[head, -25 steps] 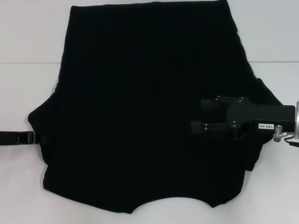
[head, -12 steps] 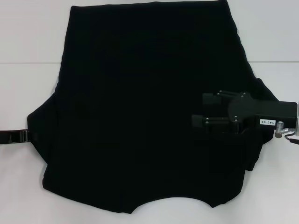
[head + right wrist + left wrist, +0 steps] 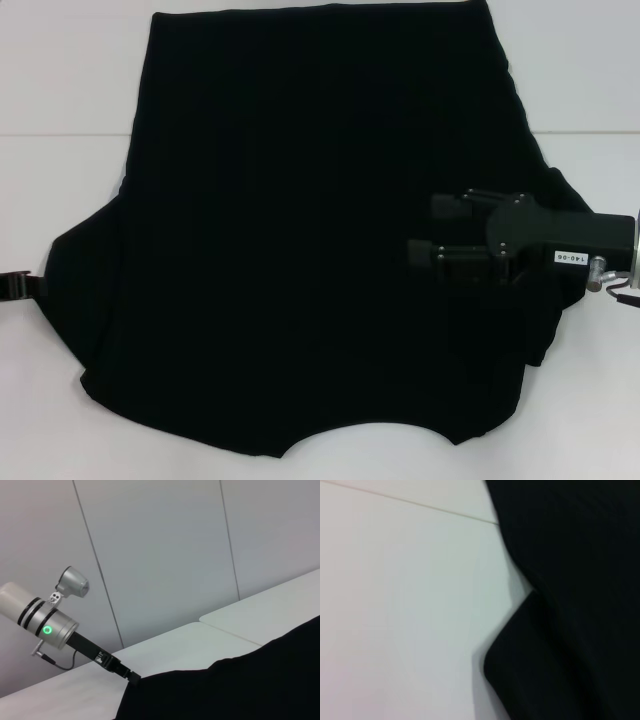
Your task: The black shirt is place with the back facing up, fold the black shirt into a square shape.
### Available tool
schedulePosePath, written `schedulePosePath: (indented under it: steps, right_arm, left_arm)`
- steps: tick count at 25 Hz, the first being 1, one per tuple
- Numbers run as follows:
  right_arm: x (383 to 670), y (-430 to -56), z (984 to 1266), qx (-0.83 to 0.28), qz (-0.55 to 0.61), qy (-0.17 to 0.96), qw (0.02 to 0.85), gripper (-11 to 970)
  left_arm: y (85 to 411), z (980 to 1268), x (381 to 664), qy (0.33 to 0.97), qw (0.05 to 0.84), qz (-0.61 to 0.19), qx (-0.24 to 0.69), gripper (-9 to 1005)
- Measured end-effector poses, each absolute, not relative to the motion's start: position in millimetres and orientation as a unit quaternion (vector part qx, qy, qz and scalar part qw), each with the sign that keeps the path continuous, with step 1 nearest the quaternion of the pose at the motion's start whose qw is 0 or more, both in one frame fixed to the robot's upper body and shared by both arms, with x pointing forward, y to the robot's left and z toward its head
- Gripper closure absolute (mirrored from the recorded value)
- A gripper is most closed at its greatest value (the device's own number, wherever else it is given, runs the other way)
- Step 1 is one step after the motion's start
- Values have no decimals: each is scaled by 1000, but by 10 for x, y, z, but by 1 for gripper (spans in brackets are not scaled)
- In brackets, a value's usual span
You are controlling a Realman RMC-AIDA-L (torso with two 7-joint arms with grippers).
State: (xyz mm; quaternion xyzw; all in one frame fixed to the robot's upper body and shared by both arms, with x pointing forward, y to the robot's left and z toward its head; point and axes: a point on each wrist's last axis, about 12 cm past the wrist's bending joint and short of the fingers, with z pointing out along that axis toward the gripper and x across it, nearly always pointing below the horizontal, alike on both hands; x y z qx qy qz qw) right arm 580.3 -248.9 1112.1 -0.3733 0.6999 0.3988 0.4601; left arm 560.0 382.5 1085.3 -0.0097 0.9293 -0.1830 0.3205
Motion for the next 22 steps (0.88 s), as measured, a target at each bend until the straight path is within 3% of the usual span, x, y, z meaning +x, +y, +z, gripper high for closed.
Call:
schedulePosePath:
  steps: [22]
  right_arm:
    - [5884,-2408,11170,-375,395,698,465,61]
  left_arm:
    - [4087,10841,5428,924,337,-170,-56,996]
